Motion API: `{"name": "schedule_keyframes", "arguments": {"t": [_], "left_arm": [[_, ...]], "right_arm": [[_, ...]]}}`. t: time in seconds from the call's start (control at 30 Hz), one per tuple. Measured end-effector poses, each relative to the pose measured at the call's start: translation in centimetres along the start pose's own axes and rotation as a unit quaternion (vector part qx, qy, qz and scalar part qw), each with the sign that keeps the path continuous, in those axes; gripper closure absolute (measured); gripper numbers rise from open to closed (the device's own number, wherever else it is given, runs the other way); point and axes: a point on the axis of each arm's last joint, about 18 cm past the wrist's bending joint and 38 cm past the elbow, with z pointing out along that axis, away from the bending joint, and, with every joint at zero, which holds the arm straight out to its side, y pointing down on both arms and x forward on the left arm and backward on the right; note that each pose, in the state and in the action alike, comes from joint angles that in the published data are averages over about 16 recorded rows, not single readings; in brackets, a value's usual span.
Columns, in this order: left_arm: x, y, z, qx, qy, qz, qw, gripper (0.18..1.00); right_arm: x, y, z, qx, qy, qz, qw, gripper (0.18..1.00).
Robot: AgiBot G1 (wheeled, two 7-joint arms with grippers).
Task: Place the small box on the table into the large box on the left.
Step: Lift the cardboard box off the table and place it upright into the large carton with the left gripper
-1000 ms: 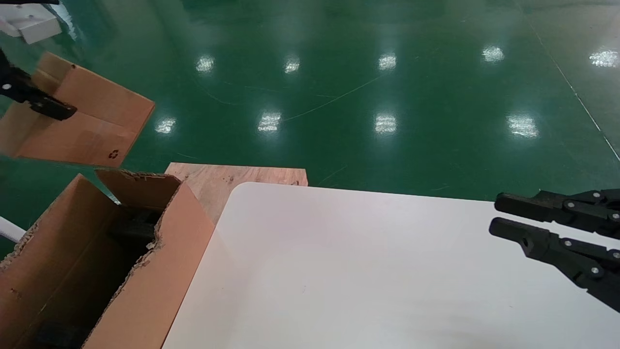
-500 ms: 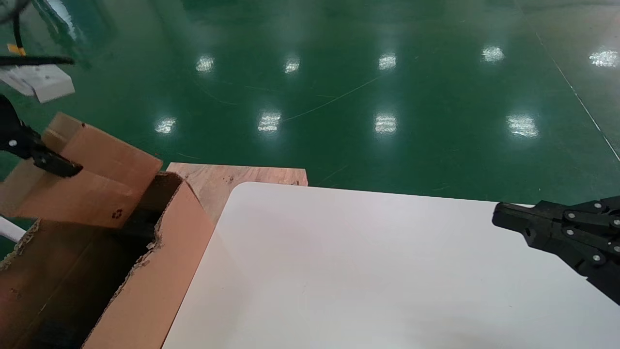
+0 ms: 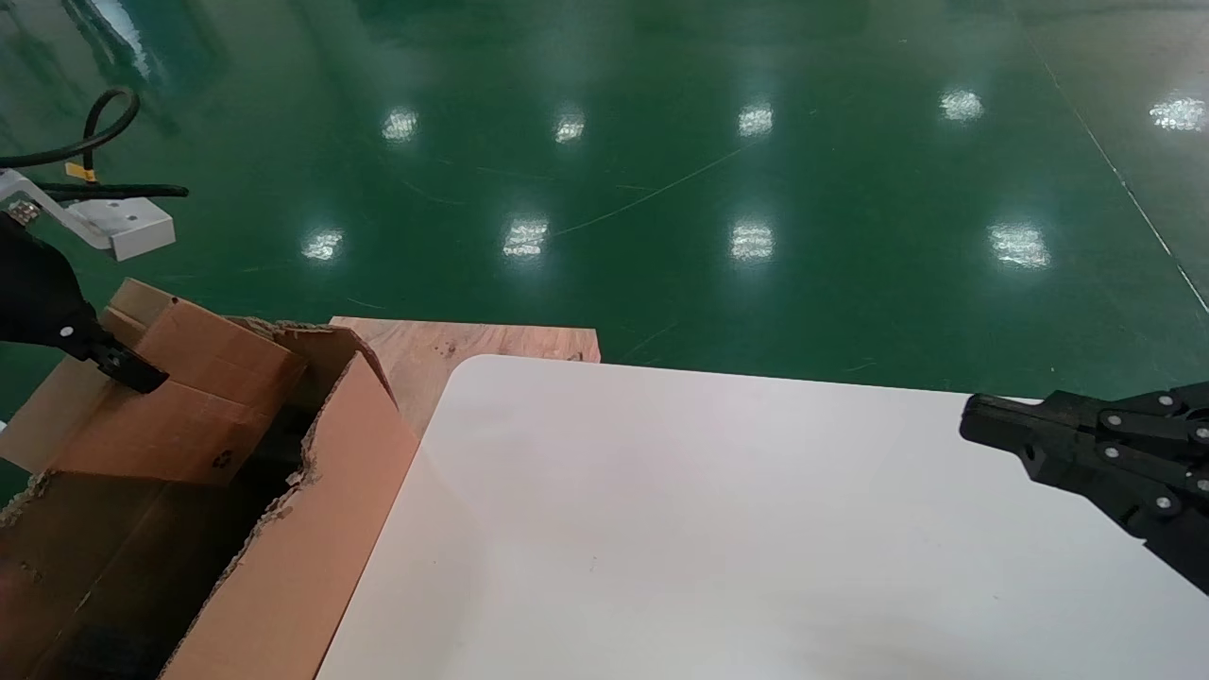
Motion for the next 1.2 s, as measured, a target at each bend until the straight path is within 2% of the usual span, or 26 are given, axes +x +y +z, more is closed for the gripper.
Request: {"name": "schedule_keyframes", "arguments": {"t": [0.63, 1.2], "left_arm": [[-2.1, 5.1, 3.1, -0.071, 0.024, -0.074, 0.9944, 0.817], [-2.7, 7.4, 6.2, -0.111, 0.03, -0.1, 0.9884, 0.819]], "right_arm": [[0.0, 0.0, 0.0, 0.0, 0.0, 0.0, 1.0, 0.988], [0.0, 0.0, 0.0, 0.0, 0.0, 0.0, 1.0, 0.988]]}}
